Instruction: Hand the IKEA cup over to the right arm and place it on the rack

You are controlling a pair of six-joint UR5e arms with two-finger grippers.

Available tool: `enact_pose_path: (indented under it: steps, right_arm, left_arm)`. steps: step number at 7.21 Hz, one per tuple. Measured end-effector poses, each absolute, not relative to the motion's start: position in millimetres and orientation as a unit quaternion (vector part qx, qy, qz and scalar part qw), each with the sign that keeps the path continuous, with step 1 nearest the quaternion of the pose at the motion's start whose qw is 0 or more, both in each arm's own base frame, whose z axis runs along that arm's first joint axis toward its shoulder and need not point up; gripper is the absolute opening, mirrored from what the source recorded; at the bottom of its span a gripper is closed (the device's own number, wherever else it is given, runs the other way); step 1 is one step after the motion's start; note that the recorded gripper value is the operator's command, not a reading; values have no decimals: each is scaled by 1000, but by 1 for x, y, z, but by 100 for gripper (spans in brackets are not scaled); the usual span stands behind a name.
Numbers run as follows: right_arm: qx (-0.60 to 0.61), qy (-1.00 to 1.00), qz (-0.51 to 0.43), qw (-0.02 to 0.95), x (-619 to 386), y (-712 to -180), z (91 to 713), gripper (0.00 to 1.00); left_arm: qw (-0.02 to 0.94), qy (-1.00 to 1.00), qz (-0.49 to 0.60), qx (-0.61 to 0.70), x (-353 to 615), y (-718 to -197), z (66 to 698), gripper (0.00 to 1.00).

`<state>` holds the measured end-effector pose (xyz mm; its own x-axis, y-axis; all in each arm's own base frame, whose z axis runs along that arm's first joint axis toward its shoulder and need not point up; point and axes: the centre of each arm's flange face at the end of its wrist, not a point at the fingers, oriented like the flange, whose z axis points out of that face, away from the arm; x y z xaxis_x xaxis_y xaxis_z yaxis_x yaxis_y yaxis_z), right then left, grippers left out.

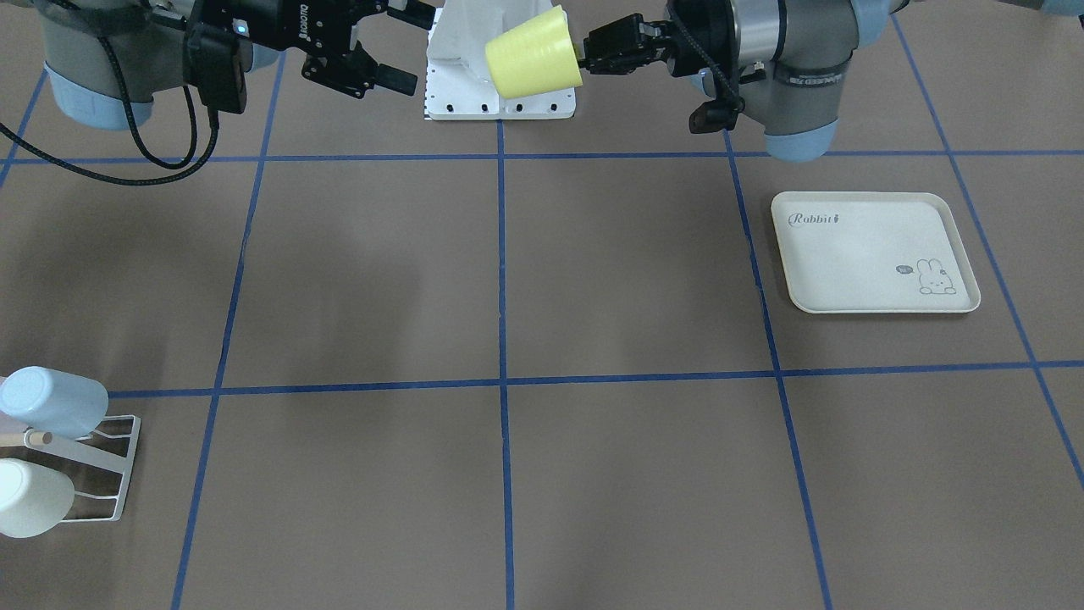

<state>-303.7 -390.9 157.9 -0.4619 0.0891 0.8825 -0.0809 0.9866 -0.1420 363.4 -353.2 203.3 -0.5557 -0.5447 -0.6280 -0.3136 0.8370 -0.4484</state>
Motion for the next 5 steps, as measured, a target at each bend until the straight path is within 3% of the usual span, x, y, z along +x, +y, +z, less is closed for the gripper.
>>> enact_pose_path:
  steps: [5]
  right_arm:
    - [-14,-893,51,447,-327,-351,154,98]
  left_arm:
    - [289,892,-135,-321,377,-318,184,0]
